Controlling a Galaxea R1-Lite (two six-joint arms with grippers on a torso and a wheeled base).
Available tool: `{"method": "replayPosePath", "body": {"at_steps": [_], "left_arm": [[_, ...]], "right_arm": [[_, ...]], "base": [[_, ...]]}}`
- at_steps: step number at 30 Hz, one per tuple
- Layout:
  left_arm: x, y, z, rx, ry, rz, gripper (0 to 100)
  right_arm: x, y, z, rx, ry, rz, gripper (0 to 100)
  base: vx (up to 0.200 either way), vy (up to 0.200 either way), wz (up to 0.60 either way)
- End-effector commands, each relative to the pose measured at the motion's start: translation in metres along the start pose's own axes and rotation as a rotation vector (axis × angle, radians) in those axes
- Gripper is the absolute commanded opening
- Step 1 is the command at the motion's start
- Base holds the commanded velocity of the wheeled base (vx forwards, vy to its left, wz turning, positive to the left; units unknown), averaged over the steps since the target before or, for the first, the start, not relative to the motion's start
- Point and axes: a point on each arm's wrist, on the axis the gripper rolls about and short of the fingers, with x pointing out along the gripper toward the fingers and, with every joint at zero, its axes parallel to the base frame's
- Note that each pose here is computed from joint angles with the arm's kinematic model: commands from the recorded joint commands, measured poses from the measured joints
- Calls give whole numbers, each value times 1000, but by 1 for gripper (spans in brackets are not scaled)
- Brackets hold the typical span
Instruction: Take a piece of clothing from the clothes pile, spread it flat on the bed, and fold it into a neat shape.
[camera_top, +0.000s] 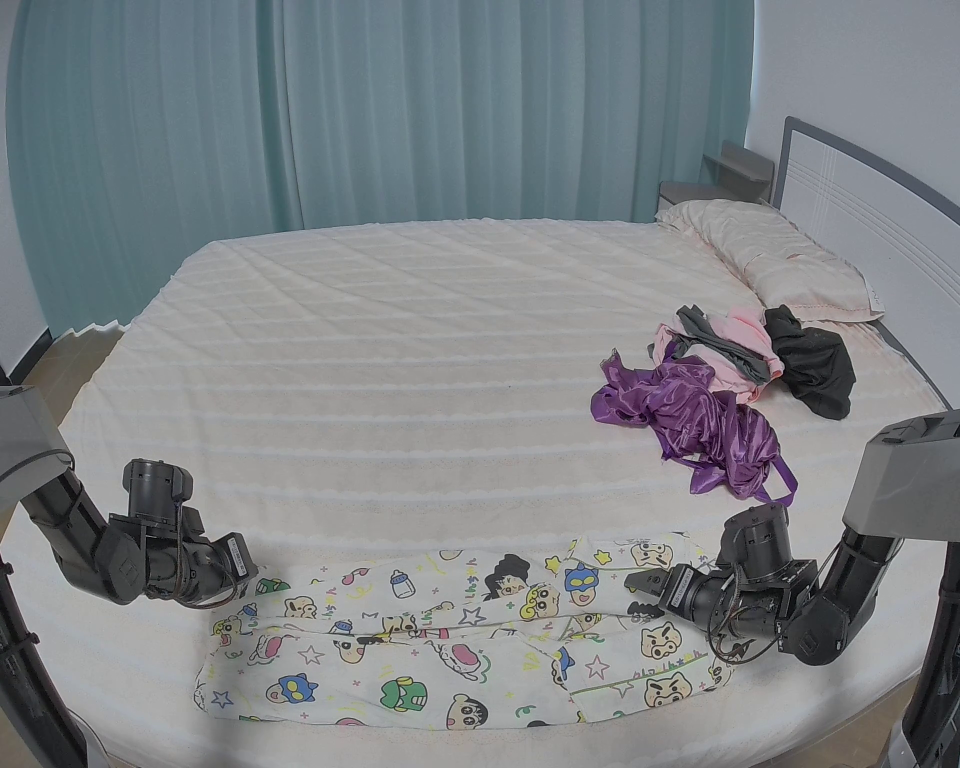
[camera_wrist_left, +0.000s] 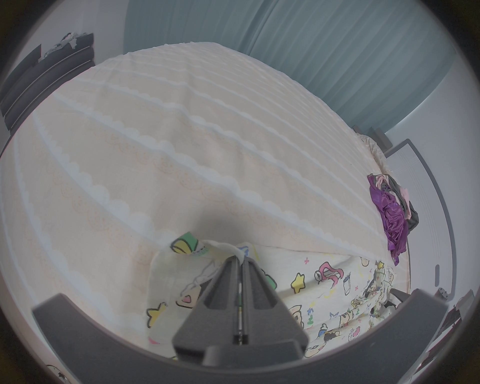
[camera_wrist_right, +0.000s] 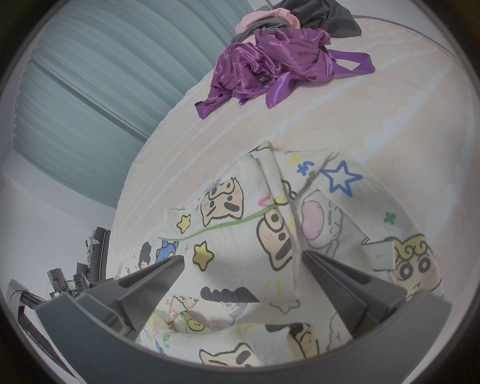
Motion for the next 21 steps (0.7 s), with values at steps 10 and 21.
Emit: {"method": "replayPosePath", "body": {"at_steps": [10, 21], "left_arm": [[-6, 6, 19, -32, -72, 2, 0], [-1, 6, 38, -46, -125, -8, 0]], "right_arm": [[0, 1, -1, -3, 0, 4, 100], [2, 1, -1, -3, 1, 3, 100]], "base": [[0, 0, 0], [0, 0, 0]]}}
